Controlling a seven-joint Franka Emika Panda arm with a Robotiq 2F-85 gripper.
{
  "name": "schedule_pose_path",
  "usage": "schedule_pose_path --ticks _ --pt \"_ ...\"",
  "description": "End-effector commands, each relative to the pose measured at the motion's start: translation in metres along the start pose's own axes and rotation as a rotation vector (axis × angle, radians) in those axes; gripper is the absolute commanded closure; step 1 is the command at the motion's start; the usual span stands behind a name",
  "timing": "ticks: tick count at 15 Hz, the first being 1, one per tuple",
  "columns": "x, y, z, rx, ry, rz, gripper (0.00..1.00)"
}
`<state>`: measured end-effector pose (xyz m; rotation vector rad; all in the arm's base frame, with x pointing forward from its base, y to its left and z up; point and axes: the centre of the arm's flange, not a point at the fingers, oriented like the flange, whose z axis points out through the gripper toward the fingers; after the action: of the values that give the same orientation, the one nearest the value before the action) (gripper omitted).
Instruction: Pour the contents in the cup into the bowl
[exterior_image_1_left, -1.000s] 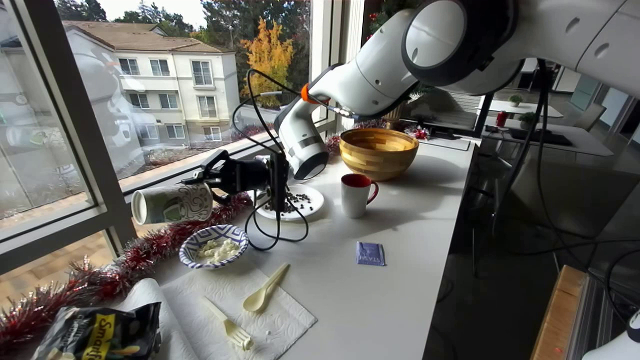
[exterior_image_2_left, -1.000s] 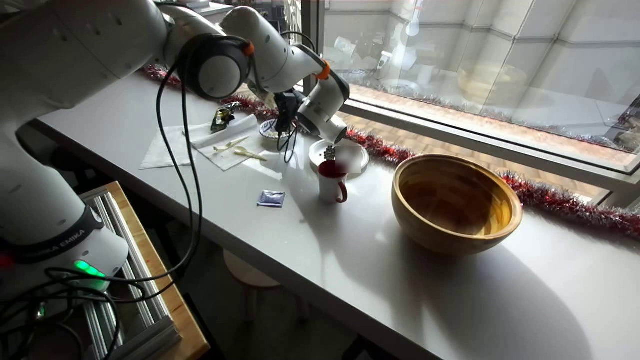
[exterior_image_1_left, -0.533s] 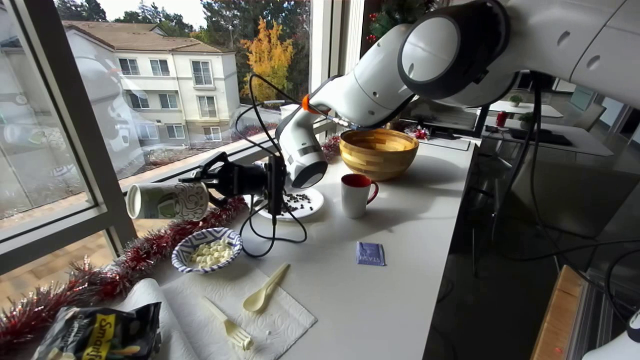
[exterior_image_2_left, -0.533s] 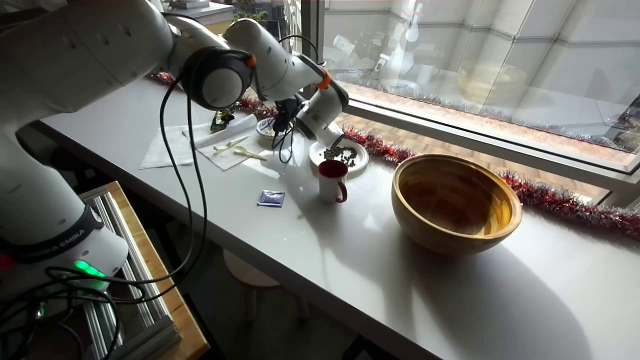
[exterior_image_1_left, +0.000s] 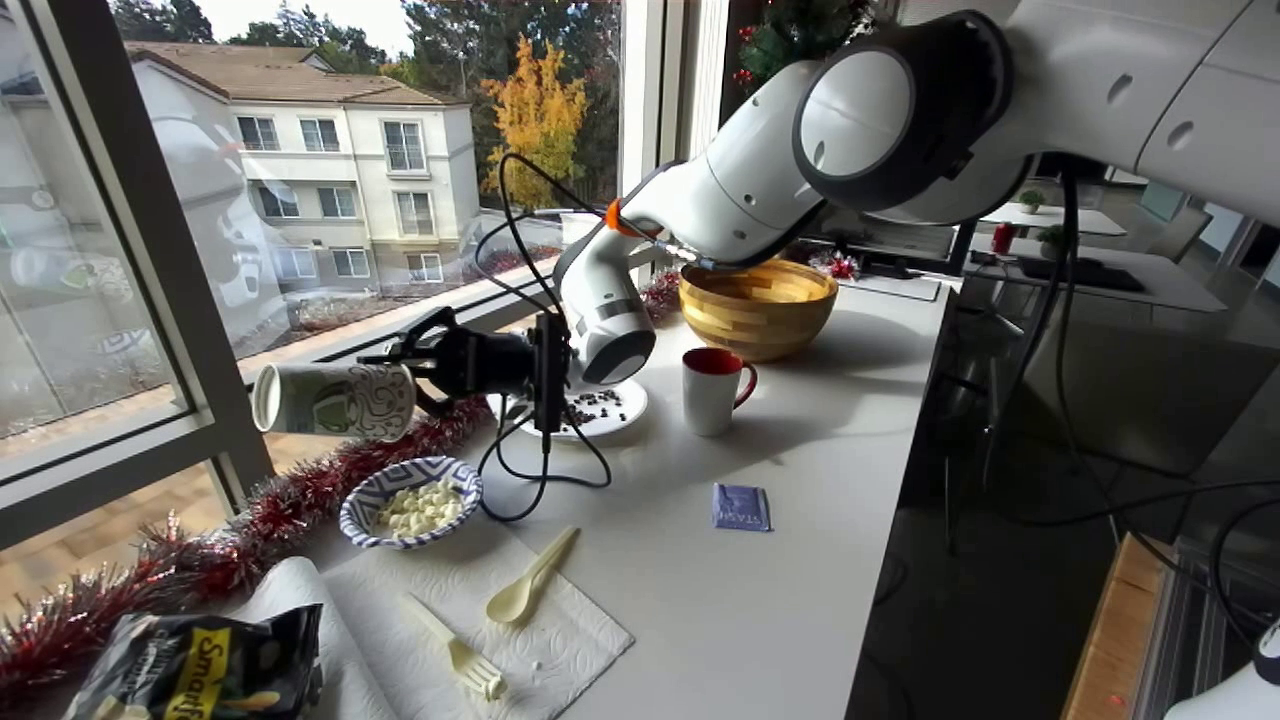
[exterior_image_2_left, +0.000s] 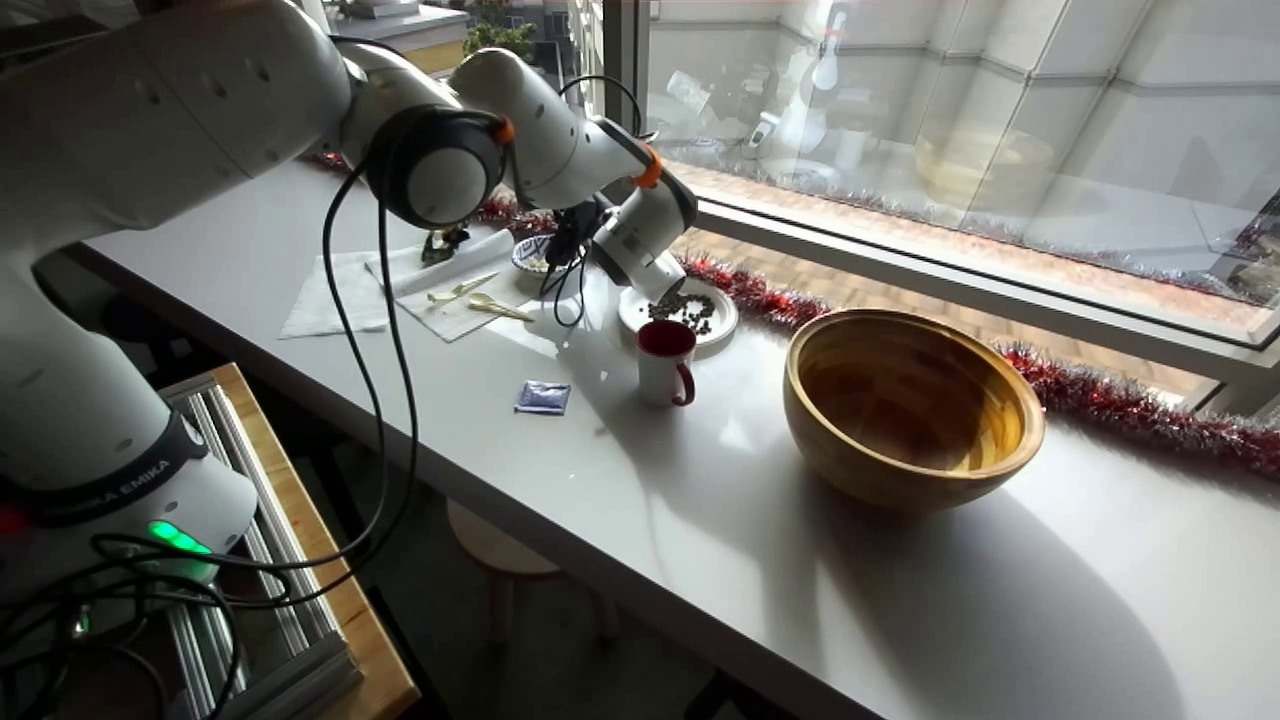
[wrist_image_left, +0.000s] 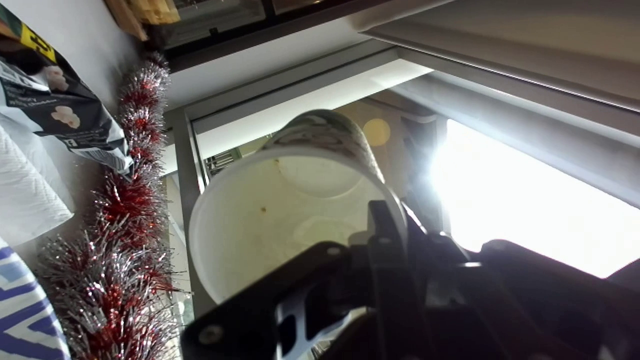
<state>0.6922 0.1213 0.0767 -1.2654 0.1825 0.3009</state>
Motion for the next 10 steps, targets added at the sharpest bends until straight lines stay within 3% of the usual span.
schedule_pose_path --ticks 1,2,6,7,8,10 --pt "0.006 0.002 0.003 0.105 -0.009 0.085 0.99" --pt "0.009 0.007 -0.003 -0.056 -0.016 -0.004 0.99" --pt "0.006 0.006 0.001 0.027 0.000 0.047 0.99" --pt "0.007 0.005 0.000 0.000 -0.010 0.030 0.99" --pt "0.004 0.002 0.006 0.070 -0.019 0.066 0.99" --pt "-0.003 -0.004 0.014 0.072 -0.070 0.050 0.99"
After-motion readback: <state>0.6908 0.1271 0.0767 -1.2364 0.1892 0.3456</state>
